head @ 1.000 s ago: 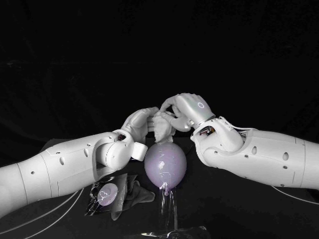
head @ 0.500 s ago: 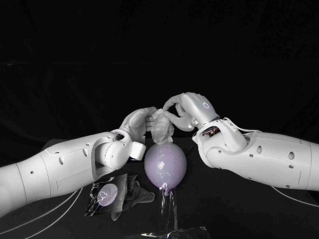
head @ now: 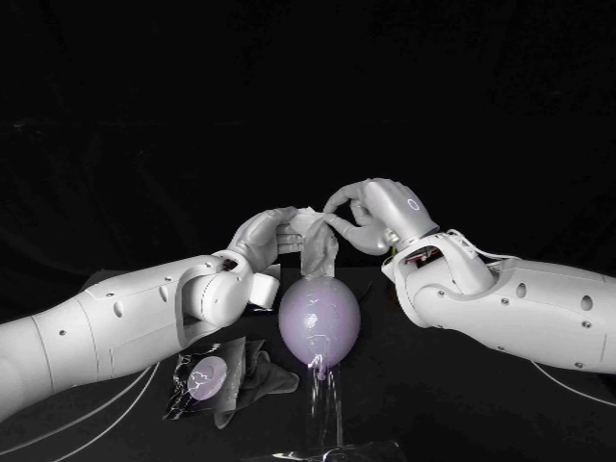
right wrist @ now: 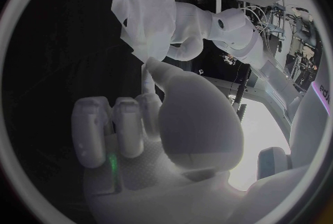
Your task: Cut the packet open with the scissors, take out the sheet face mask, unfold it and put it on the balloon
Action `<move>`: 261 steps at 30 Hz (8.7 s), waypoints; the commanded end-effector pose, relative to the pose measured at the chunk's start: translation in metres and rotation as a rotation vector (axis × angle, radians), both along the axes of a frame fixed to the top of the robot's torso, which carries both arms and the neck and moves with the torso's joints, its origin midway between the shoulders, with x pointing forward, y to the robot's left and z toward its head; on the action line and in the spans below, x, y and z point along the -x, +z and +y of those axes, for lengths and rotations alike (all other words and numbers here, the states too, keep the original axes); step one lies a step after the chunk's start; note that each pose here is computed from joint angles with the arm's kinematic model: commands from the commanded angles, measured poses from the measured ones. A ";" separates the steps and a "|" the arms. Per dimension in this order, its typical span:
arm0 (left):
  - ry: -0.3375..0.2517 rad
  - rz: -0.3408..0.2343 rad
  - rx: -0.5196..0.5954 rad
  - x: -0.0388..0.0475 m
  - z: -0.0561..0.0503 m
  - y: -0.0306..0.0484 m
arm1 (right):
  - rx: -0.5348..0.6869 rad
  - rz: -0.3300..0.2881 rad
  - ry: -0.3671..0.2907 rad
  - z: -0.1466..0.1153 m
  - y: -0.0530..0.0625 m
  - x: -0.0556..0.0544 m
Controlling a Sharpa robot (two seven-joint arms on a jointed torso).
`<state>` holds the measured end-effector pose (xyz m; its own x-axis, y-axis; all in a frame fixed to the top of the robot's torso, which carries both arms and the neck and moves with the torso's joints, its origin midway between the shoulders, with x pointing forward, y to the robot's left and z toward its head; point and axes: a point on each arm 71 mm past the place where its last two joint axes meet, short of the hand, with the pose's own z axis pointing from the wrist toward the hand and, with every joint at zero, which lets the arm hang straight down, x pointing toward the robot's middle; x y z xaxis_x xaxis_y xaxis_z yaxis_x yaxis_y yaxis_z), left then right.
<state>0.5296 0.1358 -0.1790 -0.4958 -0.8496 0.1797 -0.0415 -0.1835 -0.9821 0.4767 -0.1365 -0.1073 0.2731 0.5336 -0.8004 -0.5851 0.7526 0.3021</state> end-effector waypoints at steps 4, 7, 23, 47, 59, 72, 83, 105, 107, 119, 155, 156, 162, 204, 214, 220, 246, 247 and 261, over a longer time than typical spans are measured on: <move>0.004 -0.040 -0.009 -0.0057 0.005 0.0113 | -0.092 -0.035 0.015 -0.016 0.007 -0.003; -0.005 -0.079 -0.041 -0.0101 0.008 0.0219 | -0.124 -0.025 0.006 -0.023 0.009 -0.007; -0.013 -0.184 -0.158 -0.0284 0.018 0.0581 | -0.261 0.025 -0.032 -0.050 0.022 -0.025; -0.079 -0.268 -0.279 -0.0478 0.024 0.0972 | -0.368 0.173 0.039 -0.055 0.034 -0.057; -0.122 -0.295 -0.329 -0.0565 0.026 0.1133 | -0.415 0.273 0.103 -0.050 0.039 -0.071; -0.147 -0.340 -0.374 -0.0608 0.028 0.1385 | -0.451 0.368 0.157 -0.051 0.043 -0.081; -0.184 -0.361 -0.430 -0.0592 0.030 0.1559 | -0.471 0.422 0.185 -0.055 0.047 -0.086; -0.299 -0.224 -0.329 -0.0506 0.016 0.1589 | -0.578 0.532 0.180 -0.046 0.024 -0.092; -0.298 -0.213 -0.321 -0.0506 0.016 0.1588 | -0.585 0.548 0.179 -0.045 0.018 -0.092; -0.321 -0.165 -0.329 -0.0499 0.015 0.1561 | -0.636 0.622 0.160 -0.050 -0.017 -0.088; -0.334 -0.117 -0.347 -0.0508 0.018 0.1540 | -0.695 0.766 0.155 -0.075 -0.067 -0.076; -0.334 -0.117 -0.347 -0.0508 0.018 0.1540 | -0.696 0.771 0.157 -0.075 -0.069 -0.074; -0.331 -0.117 -0.346 -0.0510 0.020 0.1540 | -0.672 0.800 0.188 -0.068 -0.082 -0.064; -0.355 -0.113 -0.349 -0.0471 0.017 0.1532 | -0.723 0.762 0.286 -0.026 -0.080 -0.059; -0.356 -0.110 -0.342 -0.0470 0.017 0.1532 | -0.771 0.726 0.251 -0.027 -0.075 -0.061; -0.351 -0.108 -0.340 -0.0475 0.019 0.1532 | -0.801 0.688 0.210 -0.031 -0.071 -0.062; -0.279 -0.101 -0.349 -0.0523 0.040 0.1473 | -0.354 0.698 0.215 -0.056 0.011 -0.090; -0.277 -0.100 -0.350 -0.0526 0.041 0.1470 | -0.335 0.696 0.214 -0.056 0.013 -0.090; -0.232 -0.105 -0.348 -0.0590 0.051 0.1447 | 0.014 0.631 0.164 -0.053 0.060 -0.105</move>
